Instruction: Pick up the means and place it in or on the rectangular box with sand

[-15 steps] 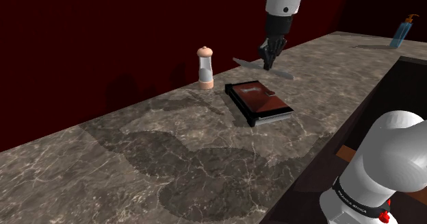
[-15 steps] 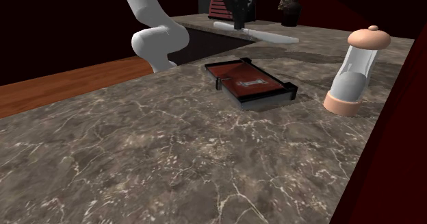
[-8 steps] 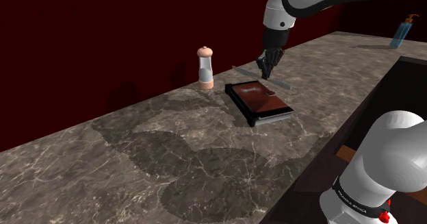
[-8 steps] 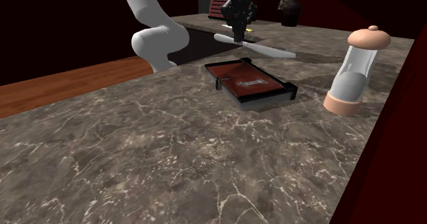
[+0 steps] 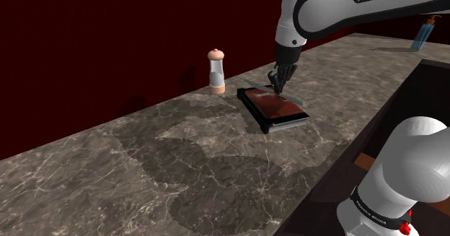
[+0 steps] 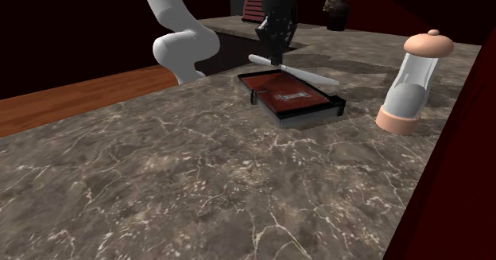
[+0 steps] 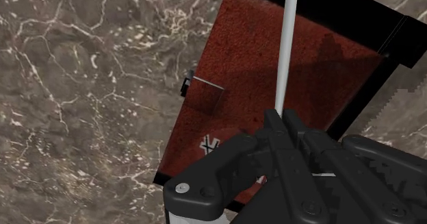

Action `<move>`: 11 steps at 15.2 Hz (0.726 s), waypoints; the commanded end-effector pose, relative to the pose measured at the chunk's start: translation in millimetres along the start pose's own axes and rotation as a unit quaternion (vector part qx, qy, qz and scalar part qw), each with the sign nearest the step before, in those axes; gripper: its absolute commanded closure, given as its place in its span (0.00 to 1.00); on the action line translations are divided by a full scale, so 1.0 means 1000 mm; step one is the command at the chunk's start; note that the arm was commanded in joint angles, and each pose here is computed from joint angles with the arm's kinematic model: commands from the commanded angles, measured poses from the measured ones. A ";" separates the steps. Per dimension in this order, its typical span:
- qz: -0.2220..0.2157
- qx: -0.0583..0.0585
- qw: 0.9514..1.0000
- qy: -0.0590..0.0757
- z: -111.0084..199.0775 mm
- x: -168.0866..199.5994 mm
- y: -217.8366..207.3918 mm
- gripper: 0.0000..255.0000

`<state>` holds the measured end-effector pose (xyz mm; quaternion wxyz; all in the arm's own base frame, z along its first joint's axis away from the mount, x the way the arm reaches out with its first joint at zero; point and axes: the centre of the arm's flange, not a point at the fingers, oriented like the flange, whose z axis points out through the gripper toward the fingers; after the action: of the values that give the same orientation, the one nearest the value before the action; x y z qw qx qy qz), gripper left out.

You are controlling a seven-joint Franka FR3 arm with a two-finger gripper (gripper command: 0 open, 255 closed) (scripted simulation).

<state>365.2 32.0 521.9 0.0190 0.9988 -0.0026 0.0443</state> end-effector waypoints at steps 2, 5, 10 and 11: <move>0.000 0.000 1.000 0.000 0.010 -0.001 0.000 1.00; 0.000 0.000 1.000 0.000 0.010 -0.001 0.000 1.00; 0.000 0.000 1.000 0.000 0.010 -0.001 0.000 0.00; 0.000 0.000 1.000 0.000 0.010 -0.001 0.000 0.00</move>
<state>365.3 32.0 511.5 0.0189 0.9988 -0.0026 0.0444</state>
